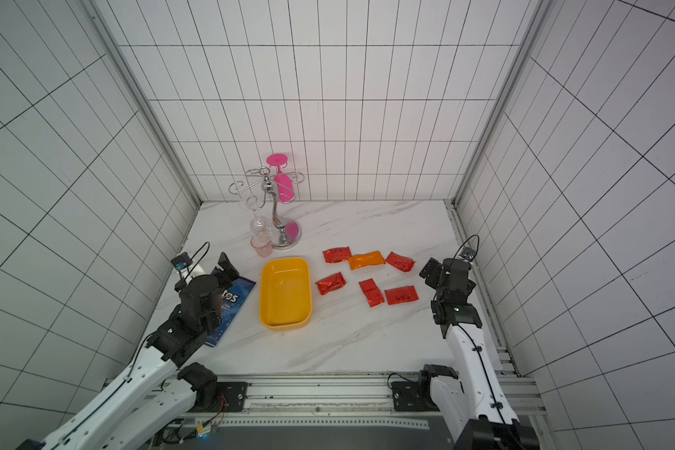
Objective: Take the tea bags out of the storage box
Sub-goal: Reset both arms
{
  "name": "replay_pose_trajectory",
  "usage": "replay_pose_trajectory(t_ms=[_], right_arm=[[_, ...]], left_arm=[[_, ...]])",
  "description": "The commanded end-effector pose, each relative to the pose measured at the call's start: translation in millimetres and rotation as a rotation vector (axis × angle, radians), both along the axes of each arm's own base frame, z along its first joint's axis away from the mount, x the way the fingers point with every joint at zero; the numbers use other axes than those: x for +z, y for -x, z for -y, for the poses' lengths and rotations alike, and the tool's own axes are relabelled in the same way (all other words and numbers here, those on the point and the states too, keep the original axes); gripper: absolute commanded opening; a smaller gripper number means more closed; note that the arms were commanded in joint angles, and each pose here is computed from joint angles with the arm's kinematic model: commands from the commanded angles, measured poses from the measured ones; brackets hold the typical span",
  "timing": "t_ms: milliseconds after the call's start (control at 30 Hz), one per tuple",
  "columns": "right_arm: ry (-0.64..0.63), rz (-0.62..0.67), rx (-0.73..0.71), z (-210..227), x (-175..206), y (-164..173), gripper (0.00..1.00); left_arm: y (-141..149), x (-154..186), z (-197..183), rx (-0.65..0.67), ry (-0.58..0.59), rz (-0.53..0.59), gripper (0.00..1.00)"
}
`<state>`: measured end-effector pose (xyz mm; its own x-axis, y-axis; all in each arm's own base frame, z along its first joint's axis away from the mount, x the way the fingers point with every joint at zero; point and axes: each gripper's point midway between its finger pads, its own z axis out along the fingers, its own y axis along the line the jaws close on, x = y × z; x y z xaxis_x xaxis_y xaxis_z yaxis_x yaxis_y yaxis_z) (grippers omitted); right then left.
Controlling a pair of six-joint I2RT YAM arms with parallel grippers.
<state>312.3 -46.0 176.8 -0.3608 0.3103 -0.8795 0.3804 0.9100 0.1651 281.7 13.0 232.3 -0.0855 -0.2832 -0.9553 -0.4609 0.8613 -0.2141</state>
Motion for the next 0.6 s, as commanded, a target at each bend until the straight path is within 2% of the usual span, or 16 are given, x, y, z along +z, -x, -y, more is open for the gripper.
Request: replay_pose_trajectory(t_ms=[0,100,167,233,333,400,467,567], right_arm=[[0.187,0.081,-0.011,12,1,-6,0.99],[0.232,0.027,0.009,13,-31,-9,0.99],[0.245,0.016,-0.020,18,-50,-13,0.99],[0.239,-0.034,0.000,16,-55,-22,0.99],[0.233,0.051,0.014,14,-50,-32,0.99],[0.221,0.118,0.046,11,-46,-39,0.99],[0.209,0.150,0.054,10,-44,-45,0.99],[0.155,0.202,0.075,11,-66,-56,0.99]], left_arm=[[-11,2,-18,0.084,-0.104,0.093,0.98],[-31,-29,-20,0.031,-0.206,-0.003,0.99],[-47,-53,-24,-0.002,-0.191,-0.079,0.98],[-60,-74,-30,-0.032,-0.165,-0.094,0.97],[-76,-80,-34,-0.049,-0.169,-0.050,0.96],[-89,-81,-28,-0.118,-0.156,-0.049,0.96],[-100,-83,-26,-0.130,-0.159,-0.069,0.96],[-111,-96,-8,-0.241,-0.214,-0.023,0.98]])
